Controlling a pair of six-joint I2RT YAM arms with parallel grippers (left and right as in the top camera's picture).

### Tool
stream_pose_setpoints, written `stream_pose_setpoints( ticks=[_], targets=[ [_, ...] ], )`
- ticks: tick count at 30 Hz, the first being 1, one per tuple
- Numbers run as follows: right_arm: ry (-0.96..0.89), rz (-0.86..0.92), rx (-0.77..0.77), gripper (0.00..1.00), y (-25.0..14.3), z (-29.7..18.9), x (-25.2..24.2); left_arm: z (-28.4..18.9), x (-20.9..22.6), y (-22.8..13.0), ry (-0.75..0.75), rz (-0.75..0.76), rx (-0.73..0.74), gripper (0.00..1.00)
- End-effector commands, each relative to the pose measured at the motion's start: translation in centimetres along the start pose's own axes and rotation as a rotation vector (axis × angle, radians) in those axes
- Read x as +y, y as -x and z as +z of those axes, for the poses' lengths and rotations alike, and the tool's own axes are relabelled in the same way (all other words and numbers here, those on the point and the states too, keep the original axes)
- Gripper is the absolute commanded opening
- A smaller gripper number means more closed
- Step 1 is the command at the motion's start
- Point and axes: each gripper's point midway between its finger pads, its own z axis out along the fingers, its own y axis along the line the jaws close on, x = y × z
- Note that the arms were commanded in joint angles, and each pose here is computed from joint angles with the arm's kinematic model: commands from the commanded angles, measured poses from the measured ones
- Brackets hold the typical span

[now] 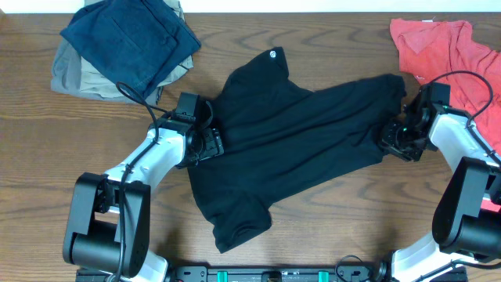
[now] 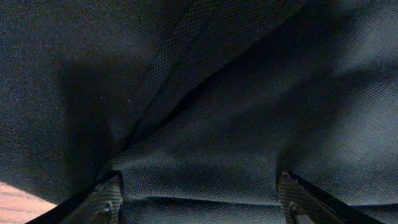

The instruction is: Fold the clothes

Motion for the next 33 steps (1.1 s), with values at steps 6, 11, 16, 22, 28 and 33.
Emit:
stream_pose_setpoints(
  ticks=[6, 11, 16, 22, 28, 33],
  targets=[
    [0.004, 0.023, 0.004, 0.01, 0.4, -0.9, -0.2, 0.4, 0.6, -0.3, 0.027, -0.001, 0.020, 0.81],
    [-0.071, 0.073, 0.007, 0.01, 1.2, -4.3, -2.0, 0.4, 0.8, -0.5, 0.032, -0.002, 0.029, 0.81],
    [-0.225, 0.125, 0.033, 0.01, -0.2, -7.8, -5.3, 0.4, 0.7, -0.5, 0.032, -0.002, 0.029, 0.81],
    [-0.248, 0.262, 0.049, 0.01, -2.6, -10.5, -6.3, 0.4, 0.7, -0.5, 0.032, -0.002, 0.029, 0.81],
    [-0.284, 0.304, -0.013, 0.01, -4.9, -12.7, -7.4, 0.4, 1.0, -1.5, 0.039, -0.004, 0.073, 0.91],
    [-0.349, 0.424, -0.089, 0.01, -7.8, -13.4, -9.3, -0.3, 1.4, -2.3, 0.057, -0.007, 0.103, 0.91]
  ],
)
